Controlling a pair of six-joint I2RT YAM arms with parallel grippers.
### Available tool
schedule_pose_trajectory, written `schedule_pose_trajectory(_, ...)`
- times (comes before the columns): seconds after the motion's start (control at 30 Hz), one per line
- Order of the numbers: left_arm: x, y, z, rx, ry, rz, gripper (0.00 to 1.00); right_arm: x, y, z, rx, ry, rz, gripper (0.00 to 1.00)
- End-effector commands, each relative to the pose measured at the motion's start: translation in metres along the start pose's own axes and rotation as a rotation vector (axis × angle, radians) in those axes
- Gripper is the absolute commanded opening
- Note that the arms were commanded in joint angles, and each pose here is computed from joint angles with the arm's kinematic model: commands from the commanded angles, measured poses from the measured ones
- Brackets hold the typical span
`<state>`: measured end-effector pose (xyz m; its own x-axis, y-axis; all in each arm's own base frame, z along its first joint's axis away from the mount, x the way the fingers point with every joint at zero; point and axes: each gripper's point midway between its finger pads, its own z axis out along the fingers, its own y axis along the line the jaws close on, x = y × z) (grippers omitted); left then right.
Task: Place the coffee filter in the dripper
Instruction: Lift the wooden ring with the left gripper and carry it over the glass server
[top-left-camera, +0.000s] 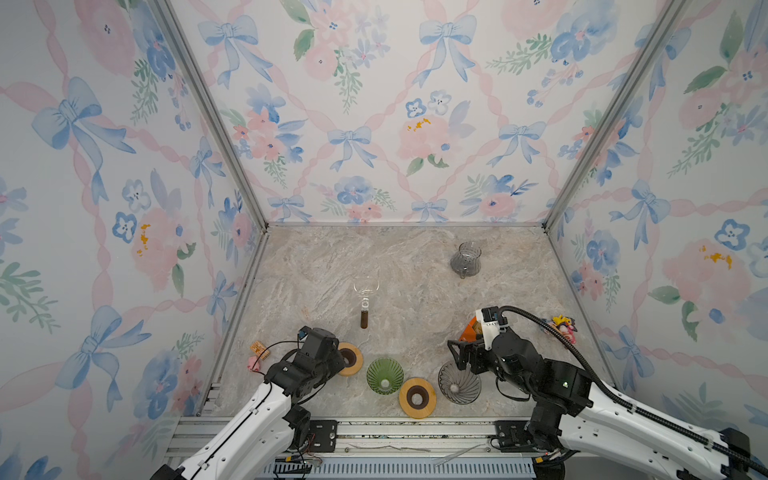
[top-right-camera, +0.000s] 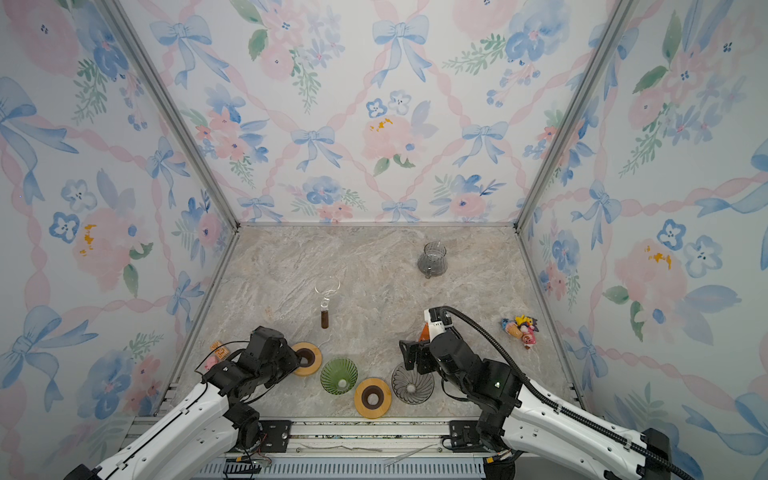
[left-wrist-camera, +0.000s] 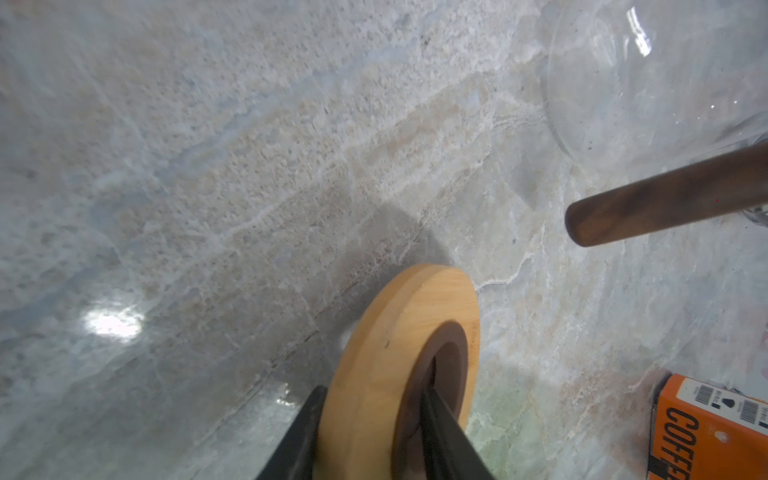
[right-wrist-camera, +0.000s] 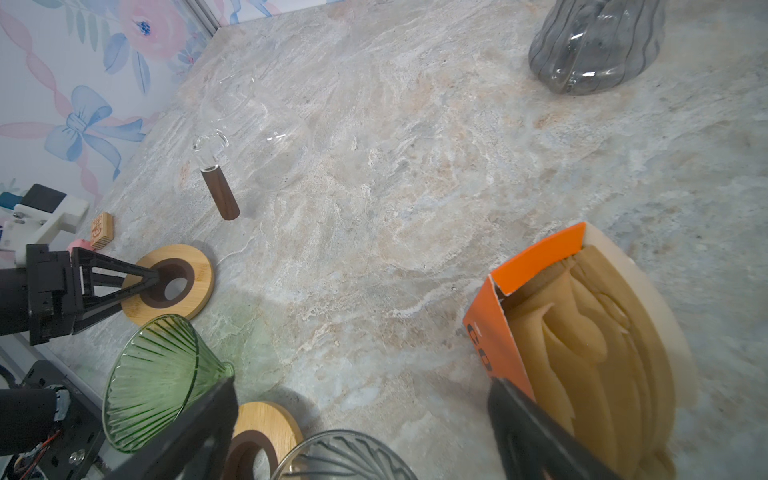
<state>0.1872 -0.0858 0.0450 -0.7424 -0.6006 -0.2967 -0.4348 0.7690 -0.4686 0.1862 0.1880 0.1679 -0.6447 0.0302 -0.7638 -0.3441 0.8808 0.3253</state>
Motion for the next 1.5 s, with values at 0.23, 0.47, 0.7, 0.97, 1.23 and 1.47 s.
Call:
schedule_pose_trajectory(0.23,-0.008,-0.014,-0.002,0.059,-0.026,-0.002,0.26,0.005,-0.001,0.003,0.01,0.001,0.004,0.96)
schedule_pose_trajectory(0.47,-0.011,-0.019,-0.004,0.076,-0.038,0.003,0.19,0.005,-0.001,0.004,0.014,0.009,-0.001,0.96)
schedule_pose_trajectory(0.7,-0.022,-0.035,-0.016,0.135,-0.076,0.028,0.16,-0.001,0.0,0.001,0.012,-0.009,-0.006,0.96)
schedule_pose_trajectory(0.97,-0.033,-0.051,-0.03,0.202,-0.108,0.051,0.13,-0.017,0.004,-0.007,0.029,-0.022,-0.05,0.96)
schedule_pose_trajectory(1.23,-0.048,-0.069,-0.044,0.252,-0.125,0.083,0.09,-0.03,0.01,-0.012,0.024,-0.043,-0.054,0.96)
schedule_pose_trajectory(1.47,-0.065,-0.096,-0.065,0.329,-0.131,0.12,0.07,-0.04,0.014,-0.016,0.018,-0.063,-0.06,0.96)
